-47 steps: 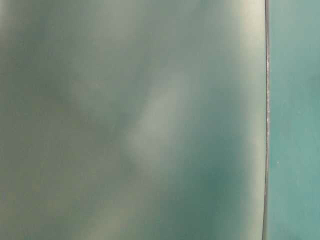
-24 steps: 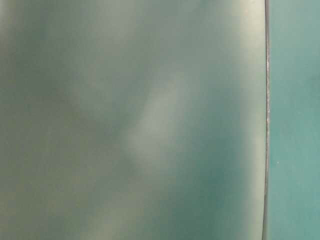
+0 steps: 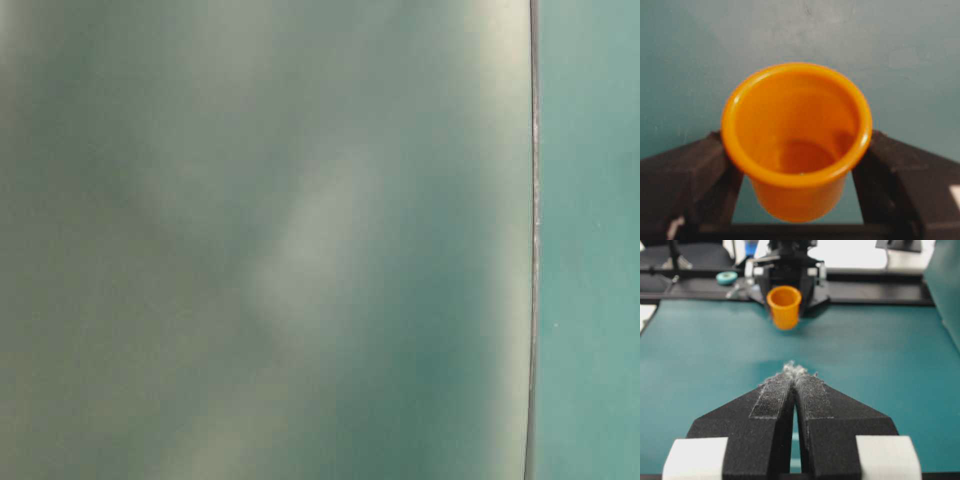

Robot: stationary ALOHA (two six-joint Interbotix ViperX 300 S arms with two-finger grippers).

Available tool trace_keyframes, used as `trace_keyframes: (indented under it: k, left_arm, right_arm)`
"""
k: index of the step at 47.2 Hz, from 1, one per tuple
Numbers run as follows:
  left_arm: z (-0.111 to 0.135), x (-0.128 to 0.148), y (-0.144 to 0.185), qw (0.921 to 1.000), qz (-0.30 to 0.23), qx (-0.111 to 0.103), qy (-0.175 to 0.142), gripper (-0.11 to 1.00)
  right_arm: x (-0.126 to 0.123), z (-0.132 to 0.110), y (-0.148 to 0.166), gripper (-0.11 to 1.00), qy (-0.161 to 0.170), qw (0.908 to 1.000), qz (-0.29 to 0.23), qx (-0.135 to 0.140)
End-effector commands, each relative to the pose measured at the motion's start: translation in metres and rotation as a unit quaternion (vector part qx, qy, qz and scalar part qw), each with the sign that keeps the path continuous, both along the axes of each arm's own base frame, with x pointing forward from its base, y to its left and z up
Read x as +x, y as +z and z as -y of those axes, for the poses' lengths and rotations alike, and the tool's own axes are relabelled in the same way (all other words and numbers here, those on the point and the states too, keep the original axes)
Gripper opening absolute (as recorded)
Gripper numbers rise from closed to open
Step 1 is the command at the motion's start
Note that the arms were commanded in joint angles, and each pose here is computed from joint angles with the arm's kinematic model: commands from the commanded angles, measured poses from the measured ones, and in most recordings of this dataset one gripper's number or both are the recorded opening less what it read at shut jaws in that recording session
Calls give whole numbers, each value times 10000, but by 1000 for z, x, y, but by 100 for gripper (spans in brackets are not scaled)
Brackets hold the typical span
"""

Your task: Move the cup to the left with left arm.

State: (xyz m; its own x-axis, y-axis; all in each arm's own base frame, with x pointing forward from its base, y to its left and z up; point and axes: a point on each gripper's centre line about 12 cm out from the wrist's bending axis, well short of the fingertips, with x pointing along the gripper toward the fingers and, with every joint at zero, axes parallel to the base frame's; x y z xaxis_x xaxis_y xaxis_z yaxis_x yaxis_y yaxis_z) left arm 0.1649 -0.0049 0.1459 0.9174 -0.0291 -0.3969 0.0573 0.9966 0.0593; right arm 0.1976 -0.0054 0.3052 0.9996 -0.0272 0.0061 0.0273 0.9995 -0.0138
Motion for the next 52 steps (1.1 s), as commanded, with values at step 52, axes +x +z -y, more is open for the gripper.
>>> trace_keyframes:
  k: [52]
  left_arm:
    - [1, 1, 3, 9999, 93, 24, -30, 62]
  right_arm:
    - [2, 1, 10, -1, -17, 9999, 73, 136]
